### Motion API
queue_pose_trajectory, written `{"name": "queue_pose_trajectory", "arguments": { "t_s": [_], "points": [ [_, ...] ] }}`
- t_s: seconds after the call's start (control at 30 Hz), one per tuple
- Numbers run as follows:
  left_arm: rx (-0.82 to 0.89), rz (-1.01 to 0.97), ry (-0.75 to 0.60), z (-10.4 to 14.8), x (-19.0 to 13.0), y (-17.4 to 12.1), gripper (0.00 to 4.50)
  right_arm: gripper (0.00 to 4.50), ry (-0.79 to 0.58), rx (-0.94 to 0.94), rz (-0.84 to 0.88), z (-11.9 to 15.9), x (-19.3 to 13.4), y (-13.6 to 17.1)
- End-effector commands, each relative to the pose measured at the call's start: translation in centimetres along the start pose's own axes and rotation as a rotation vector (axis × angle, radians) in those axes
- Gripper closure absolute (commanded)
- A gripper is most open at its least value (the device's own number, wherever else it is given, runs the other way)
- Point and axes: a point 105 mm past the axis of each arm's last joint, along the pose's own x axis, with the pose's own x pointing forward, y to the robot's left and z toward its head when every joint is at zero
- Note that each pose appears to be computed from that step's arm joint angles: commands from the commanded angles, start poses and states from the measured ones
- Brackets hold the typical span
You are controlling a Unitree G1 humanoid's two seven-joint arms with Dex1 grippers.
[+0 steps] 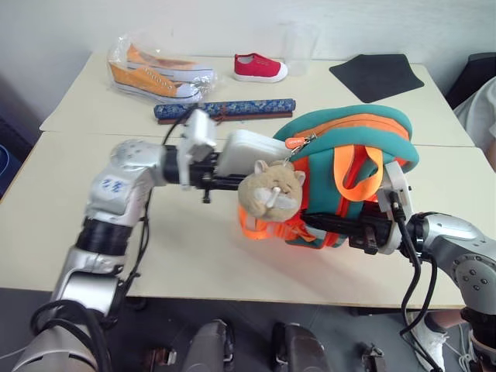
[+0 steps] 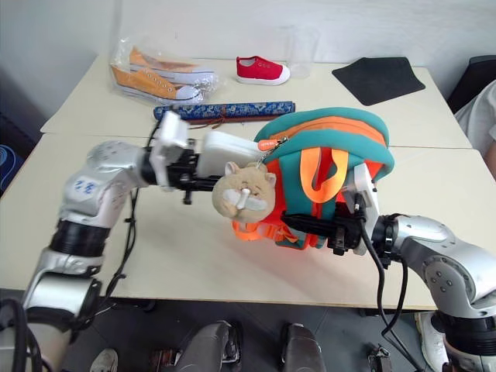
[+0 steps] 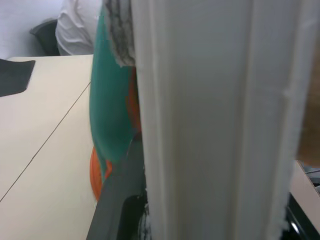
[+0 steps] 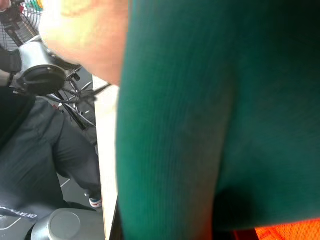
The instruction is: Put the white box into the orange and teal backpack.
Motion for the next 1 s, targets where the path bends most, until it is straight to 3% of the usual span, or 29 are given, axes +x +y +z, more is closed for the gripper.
{"name": "queue_pose_trajectory", "arguments": {
  "t_s": [0.03,0.13,0.23,0.37,0.47,0.57,0.7,0.77,1.0],
  "points": [
    [0.050,-0.032,0.004,1.1,3.6,1.1,3.09,4.47,-0.007,-0.027,0.018,0.7,0.0,0.4],
    [0.014,-0.055,-0.030,1.2,6.1,1.2,3.09,4.47,-0.011,-0.033,0.020,0.7,0.3,0.4],
    [0.050,-0.026,-0.044,0.9,6.2,1.3,2.15,4.50,-0.021,-0.046,0.012,0.8,0.5,0.4],
    [0.089,-0.013,-0.145,1.8,1.7,1.3,1.00,4.50,-0.037,-0.050,-0.018,0.7,0.4,0.3],
    [0.126,-0.009,-0.113,1.1,-2.1,1.2,0.16,4.50,-0.046,-0.057,-0.054,0.6,0.4,0.0],
    [0.103,-0.035,-0.086,0.9,-6.3,0.1,0.16,4.50,-0.028,-0.068,-0.086,0.0,0.4,-0.4],
    [0.145,-0.039,-0.030,1.3,-7.9,-1.6,0.16,4.50,-0.029,-0.070,-0.098,-0.2,0.4,-0.8],
    [0.153,-0.048,-0.035,1.7,-7.8,-2.4,0.16,4.50,-0.029,-0.072,-0.102,-0.3,0.5,-1.0],
    [0.191,0.001,-0.184,3.4,-3.1,-3.9,0.16,4.50,-0.032,-0.080,-0.081,-0.2,1.4,-1.7]
  ]
}}
